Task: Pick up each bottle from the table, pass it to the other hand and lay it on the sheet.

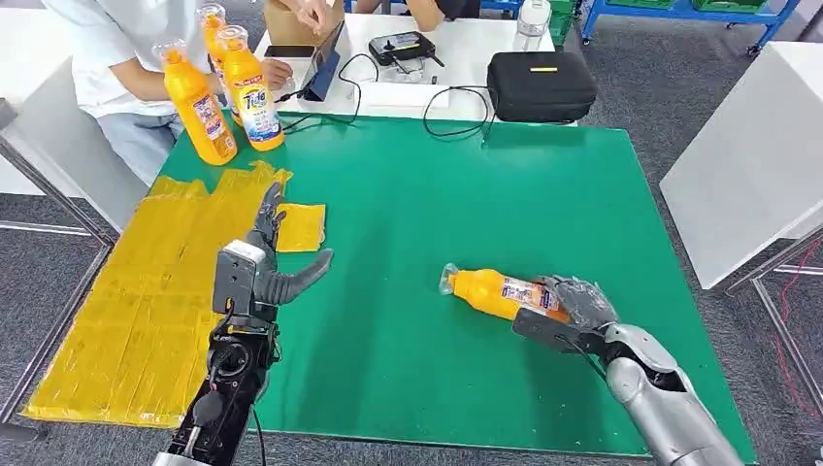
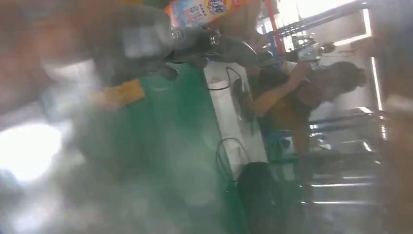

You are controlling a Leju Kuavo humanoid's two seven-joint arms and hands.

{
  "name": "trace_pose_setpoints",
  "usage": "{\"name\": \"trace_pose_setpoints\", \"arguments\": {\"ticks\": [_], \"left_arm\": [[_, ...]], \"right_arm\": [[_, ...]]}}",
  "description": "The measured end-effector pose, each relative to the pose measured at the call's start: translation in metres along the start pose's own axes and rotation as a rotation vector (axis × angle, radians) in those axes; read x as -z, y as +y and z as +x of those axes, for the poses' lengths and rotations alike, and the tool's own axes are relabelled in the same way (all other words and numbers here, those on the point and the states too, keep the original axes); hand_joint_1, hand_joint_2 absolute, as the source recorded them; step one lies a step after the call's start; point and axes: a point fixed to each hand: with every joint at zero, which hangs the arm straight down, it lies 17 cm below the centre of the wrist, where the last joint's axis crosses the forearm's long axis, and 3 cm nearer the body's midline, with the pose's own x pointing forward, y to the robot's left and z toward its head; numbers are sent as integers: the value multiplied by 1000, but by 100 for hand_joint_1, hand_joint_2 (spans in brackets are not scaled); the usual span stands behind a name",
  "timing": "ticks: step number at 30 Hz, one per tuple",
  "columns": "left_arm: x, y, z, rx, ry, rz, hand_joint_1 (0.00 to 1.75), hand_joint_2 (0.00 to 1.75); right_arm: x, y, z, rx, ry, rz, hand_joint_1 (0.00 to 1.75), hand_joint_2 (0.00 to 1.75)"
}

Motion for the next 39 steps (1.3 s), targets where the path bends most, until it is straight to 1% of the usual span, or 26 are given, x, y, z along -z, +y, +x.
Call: {"name": "trace_pose_setpoints", "arguments": {"ticks": [8, 12, 15, 17, 19, 21, 24, 28, 31, 33, 39], "left_arm": [[-1, -1, -2, -2, 5, -2, 0, 175], [-1, -2, -2, -5, 5, -5, 0, 175], [-1, -2, -3, -3, 11, -9, 0, 175], [-1, -5, -2, 5, 10, -21, 0, 175], [0, -8, 3, 16, 3, -35, 0, 175], [2, -12, 8, 23, -6, -49, 0, 175], [3, -18, 15, 18, -15, -71, 0, 175], [3, -35, 20, -27, -12, -147, 0, 175], [9, -45, 29, -37, -25, -193, 0, 175], [13, -51, 34, -39, -30, -219, 0, 175], [23, -80, 45, -74, -21, -356, 0, 175]], "right_arm": [[1, 0, 3, 8, -3, -12, 175, 175], [4, -3, 10, 14, -6, -51, 175, 175], [7, -8, 20, 24, -2, -122, 175, 175], [9, -13, 36, 48, -18, -194, 175, 175], [11, -26, 62, 81, -45, -296, 175, 175], [12, -38, 87, 112, -70, -367, 175, 175], [10, -59, 112, 170, -101, -469, 175, 175], [1, -85, 140, 279, -171, -590, 175, 175], [-5, -101, 154, 357, -215, -654, 175, 175], [-7, -107, 159, 396, -229, -679, 175, 175], [-15, -120, 178, 494, -306, -744, 175, 175]]}}
